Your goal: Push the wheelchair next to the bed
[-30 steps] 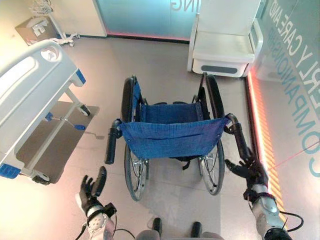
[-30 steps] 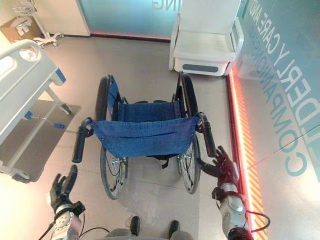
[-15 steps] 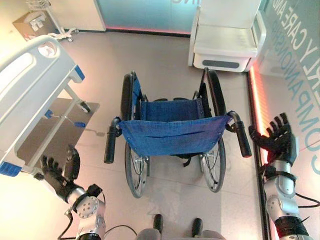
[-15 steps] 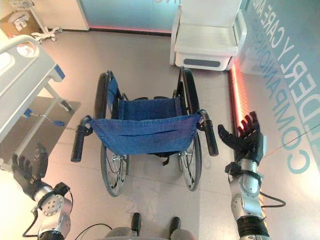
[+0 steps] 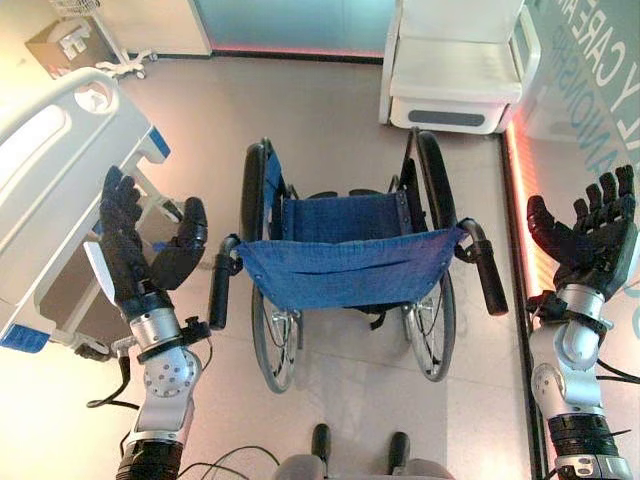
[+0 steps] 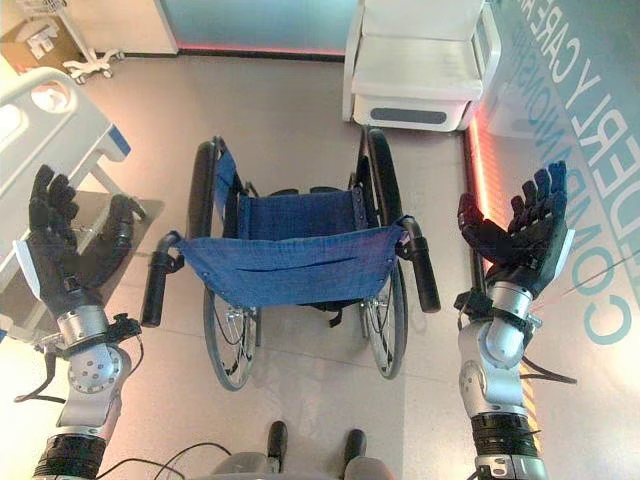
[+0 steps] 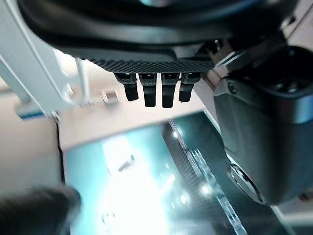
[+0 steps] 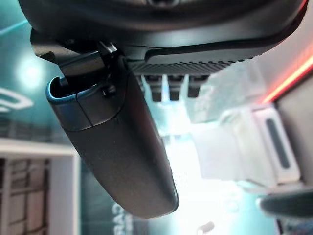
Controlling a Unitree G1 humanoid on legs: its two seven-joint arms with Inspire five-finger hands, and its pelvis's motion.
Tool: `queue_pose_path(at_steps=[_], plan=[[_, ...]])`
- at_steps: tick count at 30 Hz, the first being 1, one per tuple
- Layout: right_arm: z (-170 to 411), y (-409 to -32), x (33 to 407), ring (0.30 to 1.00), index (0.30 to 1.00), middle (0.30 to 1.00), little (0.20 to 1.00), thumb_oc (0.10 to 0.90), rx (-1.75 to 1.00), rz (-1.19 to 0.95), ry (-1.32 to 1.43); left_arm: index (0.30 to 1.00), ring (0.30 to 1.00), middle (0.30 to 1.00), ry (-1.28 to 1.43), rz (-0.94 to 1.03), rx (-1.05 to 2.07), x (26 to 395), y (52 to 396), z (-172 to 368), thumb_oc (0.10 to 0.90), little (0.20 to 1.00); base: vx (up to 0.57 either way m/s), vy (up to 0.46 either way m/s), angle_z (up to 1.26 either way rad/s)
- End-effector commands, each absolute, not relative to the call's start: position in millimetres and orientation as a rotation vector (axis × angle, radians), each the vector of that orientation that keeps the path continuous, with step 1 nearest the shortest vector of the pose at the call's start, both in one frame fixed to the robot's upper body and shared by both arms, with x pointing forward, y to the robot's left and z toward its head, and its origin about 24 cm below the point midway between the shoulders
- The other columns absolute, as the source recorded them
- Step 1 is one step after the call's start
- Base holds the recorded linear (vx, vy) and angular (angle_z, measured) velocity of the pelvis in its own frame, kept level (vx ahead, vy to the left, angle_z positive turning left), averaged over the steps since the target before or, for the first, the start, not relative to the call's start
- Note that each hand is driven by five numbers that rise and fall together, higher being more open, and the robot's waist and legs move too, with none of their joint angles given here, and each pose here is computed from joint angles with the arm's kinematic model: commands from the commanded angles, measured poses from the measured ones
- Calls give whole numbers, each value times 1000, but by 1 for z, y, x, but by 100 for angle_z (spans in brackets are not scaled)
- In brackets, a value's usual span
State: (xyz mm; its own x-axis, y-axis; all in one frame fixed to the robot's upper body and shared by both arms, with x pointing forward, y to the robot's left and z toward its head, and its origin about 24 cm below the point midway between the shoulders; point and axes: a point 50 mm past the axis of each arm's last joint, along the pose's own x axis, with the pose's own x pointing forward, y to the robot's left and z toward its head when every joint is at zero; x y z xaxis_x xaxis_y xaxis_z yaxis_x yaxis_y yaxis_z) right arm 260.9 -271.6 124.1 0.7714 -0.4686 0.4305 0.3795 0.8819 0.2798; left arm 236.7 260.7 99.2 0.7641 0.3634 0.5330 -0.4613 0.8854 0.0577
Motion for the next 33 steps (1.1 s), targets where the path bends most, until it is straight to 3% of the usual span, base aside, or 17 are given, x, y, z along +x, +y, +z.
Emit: queue_pose_path(at_steps=[1,8,16,28,33], plan=[[178,-263,248,900,900,900,900,800,108,-290,-825,900,900,900,-751,301,201,239,266,150,800,900,0,0,0],[176,-251,242,900,900,900,900,800,43,-99,-779,900,900,900,-671,244,290,231,273,146,800,900,0,0,0],[185,-245,232,900,900,900,900,800,-72,37,-756,900,900,900,-457,249,610,224,292,139,800,900,0,0,0],[190,-247,224,900,900,900,900,800,-215,18,-734,900,900,900,-312,321,798,213,309,135,800,900,-1,-1,0],[177,-259,234,900,900,900,900,800,-572,-97,-531,900,900,900,-219,303,902,213,317,134,800,900,-29,-13,1]])
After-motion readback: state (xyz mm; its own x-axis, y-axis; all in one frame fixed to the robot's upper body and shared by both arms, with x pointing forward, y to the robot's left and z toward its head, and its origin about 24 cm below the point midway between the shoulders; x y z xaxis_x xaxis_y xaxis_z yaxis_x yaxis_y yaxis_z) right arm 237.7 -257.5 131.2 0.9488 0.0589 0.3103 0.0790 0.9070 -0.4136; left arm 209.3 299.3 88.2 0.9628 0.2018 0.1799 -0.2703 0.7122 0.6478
